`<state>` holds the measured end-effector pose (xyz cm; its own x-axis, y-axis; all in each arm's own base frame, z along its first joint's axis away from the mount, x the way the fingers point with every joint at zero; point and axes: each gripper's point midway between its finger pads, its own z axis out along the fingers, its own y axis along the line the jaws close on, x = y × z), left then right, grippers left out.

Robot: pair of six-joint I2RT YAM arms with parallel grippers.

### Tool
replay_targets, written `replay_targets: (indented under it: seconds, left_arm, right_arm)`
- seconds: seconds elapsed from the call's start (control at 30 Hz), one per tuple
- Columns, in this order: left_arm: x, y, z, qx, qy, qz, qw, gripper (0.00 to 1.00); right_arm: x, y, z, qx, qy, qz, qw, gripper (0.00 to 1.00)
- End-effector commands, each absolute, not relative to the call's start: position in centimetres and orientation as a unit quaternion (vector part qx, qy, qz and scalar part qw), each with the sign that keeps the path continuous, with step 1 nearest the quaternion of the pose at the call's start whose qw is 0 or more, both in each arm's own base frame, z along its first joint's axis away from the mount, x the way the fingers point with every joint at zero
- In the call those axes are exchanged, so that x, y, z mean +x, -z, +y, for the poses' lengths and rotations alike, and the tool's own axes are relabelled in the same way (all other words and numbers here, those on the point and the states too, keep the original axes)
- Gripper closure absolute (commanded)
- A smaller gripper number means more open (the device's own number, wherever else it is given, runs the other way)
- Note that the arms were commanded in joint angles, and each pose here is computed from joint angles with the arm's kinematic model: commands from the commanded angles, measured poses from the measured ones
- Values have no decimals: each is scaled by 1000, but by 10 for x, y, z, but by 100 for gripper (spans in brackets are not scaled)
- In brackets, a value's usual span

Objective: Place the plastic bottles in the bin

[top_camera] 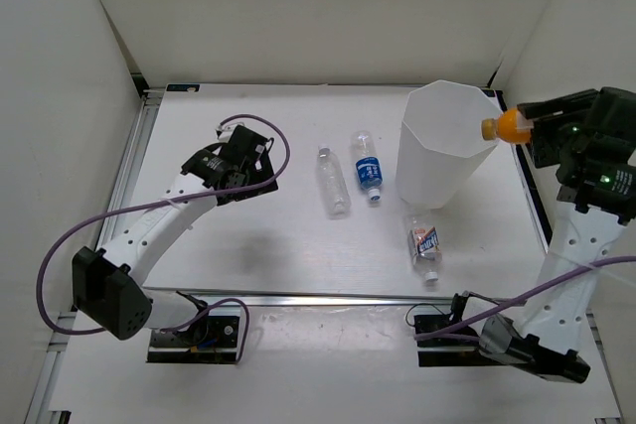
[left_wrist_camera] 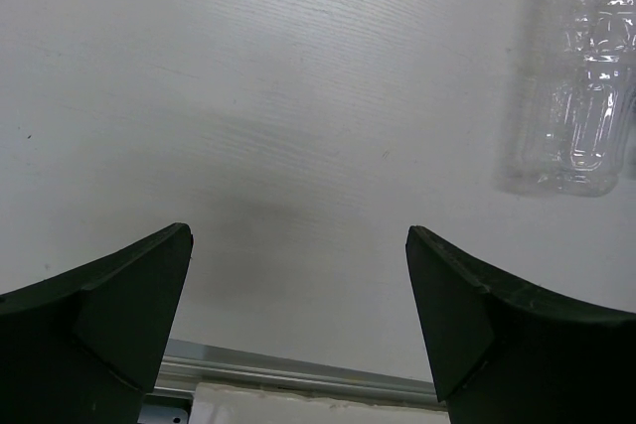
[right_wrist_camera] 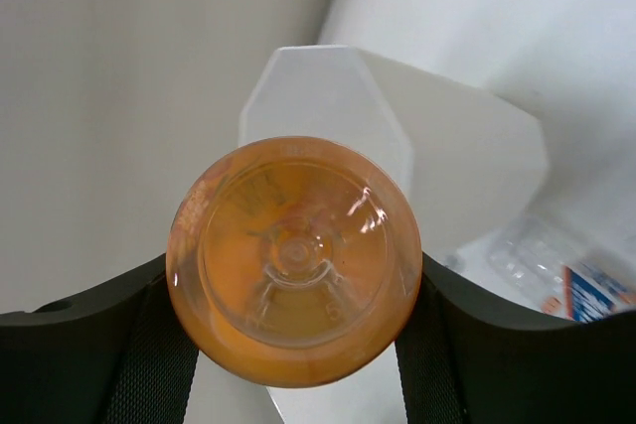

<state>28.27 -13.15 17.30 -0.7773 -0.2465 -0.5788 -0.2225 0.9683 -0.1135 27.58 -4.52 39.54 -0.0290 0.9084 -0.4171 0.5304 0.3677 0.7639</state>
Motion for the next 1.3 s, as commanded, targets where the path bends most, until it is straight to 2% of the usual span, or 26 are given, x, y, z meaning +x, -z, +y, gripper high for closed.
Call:
replay_targets:
  seconds: [0.0, 0.03, 0.13, 0.2, 0.23, 0.33, 0.37, 0.43, 0.47, 0.6, 0.77, 0.93, 1.1, 1.27]
  left_arm:
    - [286, -183, -136, -130, 40, 938, 320, 0]
    - [288, -182, -138, -130, 38, 938, 319, 0]
    - [300, -195, -139, -135, 36, 931, 336, 0]
    - [308, -194, -140, -140, 32, 931, 334, 0]
    - [313, -196, -139, -145, 32, 930, 336, 0]
    - [332, -205, -143, -161, 44, 926, 338, 0]
    - [340, -214, -148, -164, 57, 923, 343, 0]
    - [350, -207, -156, -168, 72, 930, 319, 0]
    - [358, -216, -162, -173, 85, 926, 325, 0]
    - [377, -214, -186, -167, 117, 929, 308, 0]
    - [387, -176, -242, -102, 188, 957, 198, 0]
    - [404, -187, -306, -34, 284, 941, 184, 0]
    - [405, -148, -340, -14, 270, 953, 139, 0]
    - [398, -113, -338, -21, 251, 960, 122, 0]
  right_arm:
    - [328, -421, -30, 440, -254, 698, 505, 86]
    - [339, -421, -31, 424, -237, 706, 515, 81]
    - [390, -412, -14, 381, -219, 748, 497, 74]
    - [399, -413, -7, 375, -204, 757, 495, 69]
    - [409, -404, -3, 370, -201, 766, 485, 57]
    - [416, -393, 13, 344, -192, 785, 477, 39]
    - [416, -386, 18, 342, -191, 793, 466, 26]
    - [409, -370, 27, 341, -181, 812, 437, 14]
    - [406, -361, 25, 346, -170, 818, 427, 2]
    - [391, -370, 30, 341, -160, 816, 438, 0]
    - [368, -417, 29, 321, -186, 791, 487, 0]
    - [340, -440, 27, 306, -203, 775, 515, 0]
    - [329, -434, 22, 309, -217, 776, 505, 0]
    - [322, -436, 17, 306, -211, 778, 506, 0]
